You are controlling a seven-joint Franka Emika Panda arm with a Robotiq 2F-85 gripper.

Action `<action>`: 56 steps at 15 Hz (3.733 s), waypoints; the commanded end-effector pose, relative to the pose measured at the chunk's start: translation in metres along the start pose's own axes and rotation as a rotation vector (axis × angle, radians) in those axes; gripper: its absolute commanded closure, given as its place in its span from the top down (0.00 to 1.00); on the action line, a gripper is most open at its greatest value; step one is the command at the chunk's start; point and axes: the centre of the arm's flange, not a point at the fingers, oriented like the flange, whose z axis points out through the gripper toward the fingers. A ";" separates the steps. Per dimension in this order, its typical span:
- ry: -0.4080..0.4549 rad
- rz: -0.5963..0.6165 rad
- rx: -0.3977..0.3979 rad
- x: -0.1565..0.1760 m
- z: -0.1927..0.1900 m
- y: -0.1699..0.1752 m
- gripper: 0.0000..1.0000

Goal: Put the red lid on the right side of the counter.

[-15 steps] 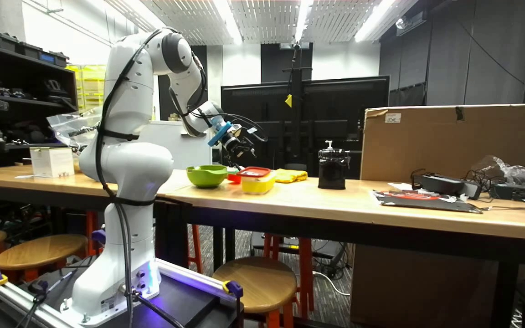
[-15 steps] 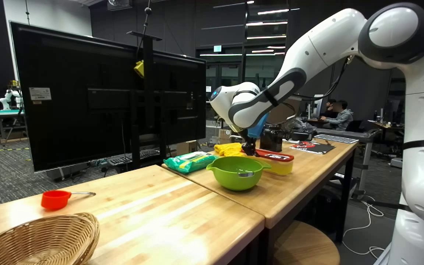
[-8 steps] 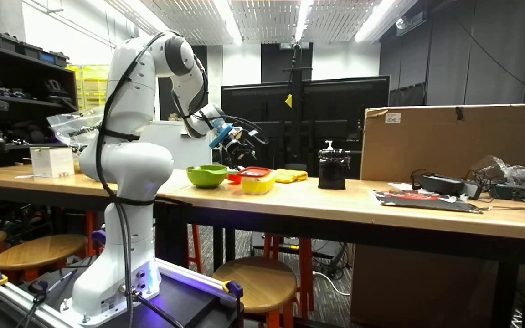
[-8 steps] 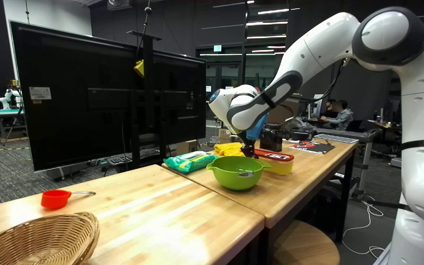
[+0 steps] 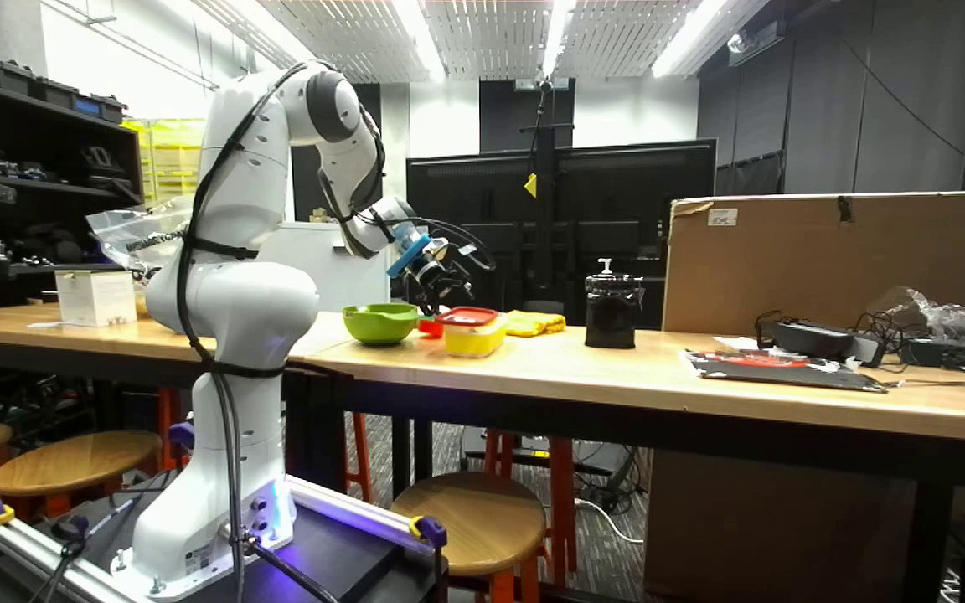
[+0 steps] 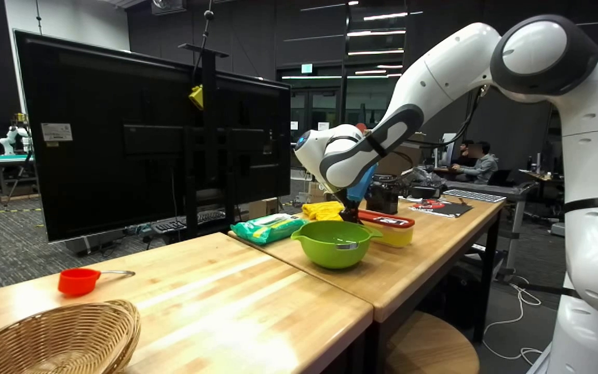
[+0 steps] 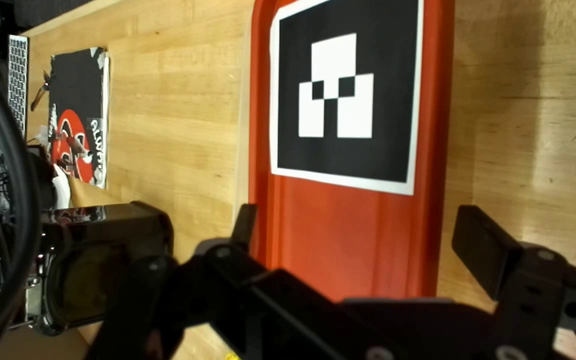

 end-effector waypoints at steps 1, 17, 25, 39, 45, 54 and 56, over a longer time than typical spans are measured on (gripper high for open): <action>0.013 -0.005 0.005 0.007 0.002 0.005 0.74; 0.038 0.007 0.006 0.014 -0.009 0.010 0.04; 0.031 0.045 -0.039 0.008 -0.030 0.028 0.04; 0.047 0.121 -0.025 -0.039 -0.046 0.127 0.04; 0.030 0.148 -0.011 -0.063 -0.019 0.192 0.04; 0.033 0.095 0.003 -0.061 0.036 0.242 0.04; 0.043 0.081 0.002 -0.057 0.047 0.245 0.04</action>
